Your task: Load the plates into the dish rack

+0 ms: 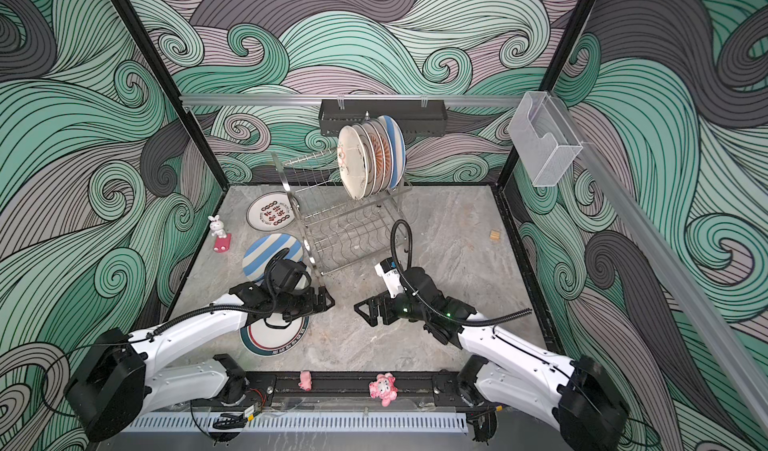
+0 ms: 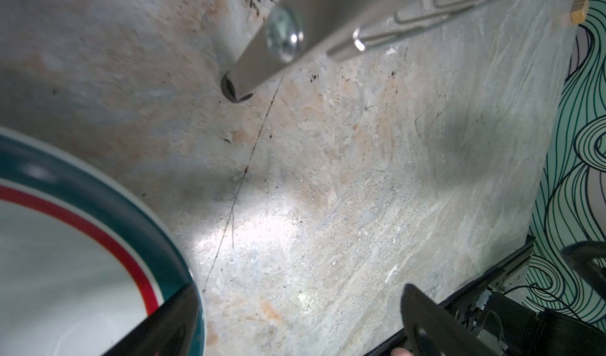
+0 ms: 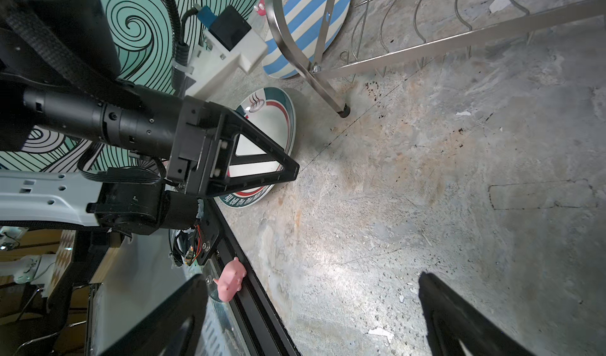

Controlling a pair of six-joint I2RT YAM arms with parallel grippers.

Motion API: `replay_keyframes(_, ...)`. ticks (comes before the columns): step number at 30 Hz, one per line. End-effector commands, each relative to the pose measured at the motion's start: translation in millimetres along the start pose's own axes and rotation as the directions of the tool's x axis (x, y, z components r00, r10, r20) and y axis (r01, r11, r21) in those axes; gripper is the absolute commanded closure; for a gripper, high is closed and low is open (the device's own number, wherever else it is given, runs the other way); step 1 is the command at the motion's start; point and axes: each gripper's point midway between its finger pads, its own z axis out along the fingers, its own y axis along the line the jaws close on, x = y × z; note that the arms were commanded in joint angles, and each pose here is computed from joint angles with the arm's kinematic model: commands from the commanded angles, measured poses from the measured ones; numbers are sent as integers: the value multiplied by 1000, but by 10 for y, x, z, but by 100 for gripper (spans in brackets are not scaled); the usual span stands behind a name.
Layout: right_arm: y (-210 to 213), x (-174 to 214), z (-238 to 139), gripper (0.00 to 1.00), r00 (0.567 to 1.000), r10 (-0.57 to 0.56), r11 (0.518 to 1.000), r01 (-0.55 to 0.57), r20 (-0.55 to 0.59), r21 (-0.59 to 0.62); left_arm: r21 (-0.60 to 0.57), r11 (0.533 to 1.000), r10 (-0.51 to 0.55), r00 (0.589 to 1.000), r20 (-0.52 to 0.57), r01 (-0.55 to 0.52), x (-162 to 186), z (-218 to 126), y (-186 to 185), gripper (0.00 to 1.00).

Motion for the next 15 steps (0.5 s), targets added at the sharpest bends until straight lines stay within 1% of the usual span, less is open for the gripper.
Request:
replay_keyframes(1, 59, -82, -27, 1, 1000, -6, 1000, 6, 25, -14, -116, 993, 16, 1000, 11, -15, -17, -113, 155, 1)
replay_keyframes(2, 58, -89, -28, 0, 1000, -7, 1000, 7, 28, -13, -132, 991, 14, 1000, 17, -12, -6, -129, 201, 1)
replay_keyframes(6, 58, -72, -7, 0, 1000, -1, 1000, 1, 17, -17, -122, 992, 4, 1000, 8, -3, 94, -71, 290, 1)
replay_keyframes(10, 43, -38, 41, 0, 999, 42, 999, -41, 14, -30, -76, 997, 30, 999, -36, -32, 194, 41, 238, 1)
replay_keyframes(12, 49, -26, 72, 0, 998, 68, 997, -68, 16, -48, -50, 997, 58, 997, -51, -61, 223, 70, 169, 2)
replay_keyframes(15, 23, -4, 93, 0, 996, 85, 996, -84, 10, -41, -12, 994, 108, 992, -65, -109, 248, 95, 36, 1)
